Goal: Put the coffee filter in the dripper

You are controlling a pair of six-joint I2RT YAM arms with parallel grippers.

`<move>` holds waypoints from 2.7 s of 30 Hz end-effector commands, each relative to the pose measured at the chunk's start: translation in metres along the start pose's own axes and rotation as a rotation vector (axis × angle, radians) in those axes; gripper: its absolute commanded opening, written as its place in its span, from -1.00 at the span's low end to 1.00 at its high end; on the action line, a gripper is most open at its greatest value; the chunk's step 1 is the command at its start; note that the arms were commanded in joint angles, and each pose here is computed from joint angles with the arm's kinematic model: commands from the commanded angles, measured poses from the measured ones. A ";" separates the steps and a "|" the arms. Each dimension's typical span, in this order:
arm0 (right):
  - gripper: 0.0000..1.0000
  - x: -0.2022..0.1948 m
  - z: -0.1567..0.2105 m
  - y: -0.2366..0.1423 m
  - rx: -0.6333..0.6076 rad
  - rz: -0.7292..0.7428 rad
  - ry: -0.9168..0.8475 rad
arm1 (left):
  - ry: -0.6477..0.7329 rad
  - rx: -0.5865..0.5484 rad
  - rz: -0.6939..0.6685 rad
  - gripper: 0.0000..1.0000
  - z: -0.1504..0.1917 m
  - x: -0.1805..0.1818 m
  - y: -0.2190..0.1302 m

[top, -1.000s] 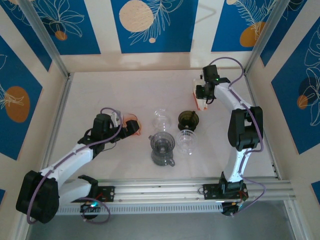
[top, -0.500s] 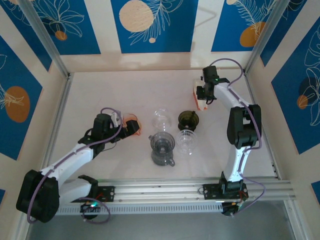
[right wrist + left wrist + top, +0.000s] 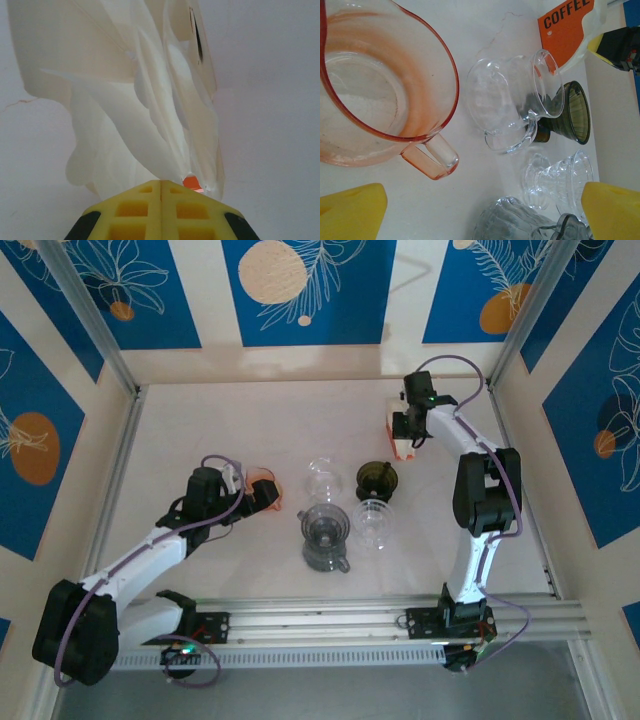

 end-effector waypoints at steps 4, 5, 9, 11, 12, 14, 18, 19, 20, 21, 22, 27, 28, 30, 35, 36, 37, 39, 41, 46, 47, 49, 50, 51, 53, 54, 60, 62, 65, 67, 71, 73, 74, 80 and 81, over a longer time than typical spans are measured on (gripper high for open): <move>-1.00 0.000 -0.012 -0.025 -0.074 0.033 -0.015 | 0.001 -0.003 0.018 0.99 -0.001 -0.004 0.000; -1.00 0.000 -0.012 -0.028 -0.081 0.037 -0.019 | 0.001 -0.003 0.018 0.99 -0.001 -0.005 0.000; -1.00 0.000 -0.009 -0.045 -0.104 0.039 -0.024 | 0.004 -0.005 0.019 0.99 -0.001 -0.005 -0.001; -1.00 0.000 -0.006 -0.051 -0.110 0.036 -0.021 | 0.002 -0.004 0.020 1.00 -0.001 -0.004 -0.001; -1.00 -0.001 -0.004 -0.052 -0.110 0.033 -0.017 | 0.000 -0.005 0.018 0.99 -0.001 -0.003 -0.001; -1.00 -0.001 -0.004 -0.052 -0.088 0.010 -0.012 | 0.000 -0.003 0.022 0.99 -0.001 -0.004 0.000; -0.47 0.003 -0.008 -0.039 -0.026 -0.007 -0.054 | -0.001 0.005 0.019 1.00 -0.001 -0.003 0.002; -0.46 0.006 -0.009 -0.036 -0.020 0.000 -0.070 | -0.002 0.008 0.018 1.00 0.000 -0.003 0.002; -0.46 0.007 -0.010 -0.032 -0.013 0.008 -0.083 | -0.002 0.008 0.017 1.00 -0.001 -0.003 0.003; -0.46 0.008 -0.011 -0.028 -0.003 0.015 -0.090 | -0.002 0.010 0.017 1.00 -0.001 -0.003 0.003; -0.46 0.009 -0.013 -0.024 0.006 0.022 -0.094 | -0.003 0.009 0.018 1.00 -0.001 -0.003 0.003; -0.45 0.007 -0.018 -0.016 0.008 0.061 -0.096 | 0.001 0.005 0.016 0.99 -0.002 -0.005 0.002; -0.45 0.007 -0.018 -0.014 0.008 0.062 -0.098 | 0.002 0.005 0.016 0.99 -0.002 -0.005 0.002; -0.45 0.006 -0.019 -0.013 0.014 0.073 -0.098 | 0.002 0.004 0.015 1.00 -0.002 -0.005 0.002; -0.45 0.006 -0.020 -0.011 0.005 0.089 -0.094 | 0.000 0.007 0.017 1.00 -0.002 -0.005 0.003; -0.45 0.006 -0.020 -0.012 0.001 0.093 -0.093 | 0.000 0.008 0.018 0.99 -0.002 -0.005 0.003; -0.45 0.006 -0.020 -0.014 -0.009 0.096 -0.092 | 0.000 0.009 0.018 1.00 -0.002 -0.005 0.003; -0.45 0.005 -0.021 -0.013 -0.013 0.093 -0.093 | -0.001 0.008 0.017 1.00 -0.002 -0.005 0.003; -0.45 0.004 -0.021 -0.010 0.004 0.093 -0.095 | -0.001 0.008 0.018 0.99 -0.003 -0.005 0.004; -0.46 0.005 -0.021 -0.004 0.013 0.090 -0.099 | -0.001 0.008 0.016 1.00 -0.002 -0.004 0.004; -0.47 0.005 -0.022 -0.004 0.013 0.090 -0.101 | -0.001 0.008 0.017 1.00 -0.002 -0.005 0.004; -0.52 0.004 -0.023 -0.002 0.017 0.098 -0.100 | 0.000 0.007 0.017 0.99 -0.003 -0.005 0.004; -0.55 0.004 -0.023 -0.001 0.019 0.096 -0.101 | -0.001 0.008 0.014 1.00 -0.002 -0.004 0.004; -0.56 0.004 -0.023 -0.001 0.019 0.095 -0.103 | -0.001 0.008 0.015 1.00 -0.003 -0.005 0.004; -0.59 0.004 -0.024 0.000 0.020 0.098 -0.105 | -0.001 0.008 0.014 0.99 -0.003 -0.004 0.004; -0.61 0.004 -0.025 0.000 0.021 0.102 -0.105 | -0.001 0.008 0.013 0.99 -0.003 -0.004 0.005; -0.95 0.002 -0.028 -0.004 0.007 0.117 -0.108 | 0.001 0.009 0.013 0.99 -0.002 -0.004 0.004; -1.00 0.003 -0.029 -0.007 -0.004 0.112 -0.111 | -0.001 0.008 0.014 0.99 -0.002 -0.004 0.004; -1.00 0.004 -0.029 -0.011 -0.011 0.113 -0.113 | -0.002 0.008 0.013 1.00 -0.002 -0.003 0.005; -1.00 0.004 -0.028 -0.019 -0.024 0.111 -0.103 | -0.001 0.009 0.016 1.00 -0.002 -0.004 0.004; -1.00 0.005 -0.024 -0.042 -0.061 0.104 -0.085 | 0.004 0.005 0.021 1.00 -0.002 -0.006 0.003; -1.00 0.005 -0.020 -0.050 -0.068 0.098 -0.072 | 0.004 0.002 0.025 0.99 -0.003 -0.007 0.002; -1.00 0.005 -0.018 -0.054 -0.069 0.099 -0.067 | 0.007 0.000 0.030 0.99 -0.003 -0.008 0.001; -1.00 0.005 -0.006 -0.078 -0.088 0.101 -0.041 | 0.009 0.005 0.045 0.99 -0.003 -0.012 -0.001; -1.00 0.006 -0.004 -0.084 -0.099 0.103 -0.040 | 0.008 0.003 0.048 0.99 -0.003 -0.012 -0.002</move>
Point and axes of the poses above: each hand's point on the last joint's axis, 136 mm out from that joint toward the fingers, its own y axis out along the fingers, its own x axis along the line the jaws close on, z = x × y, the point moved 9 cm from there along -y, back along the fingers, and after that the axes turned 15 degrees about -y, right-handed, at the moved point
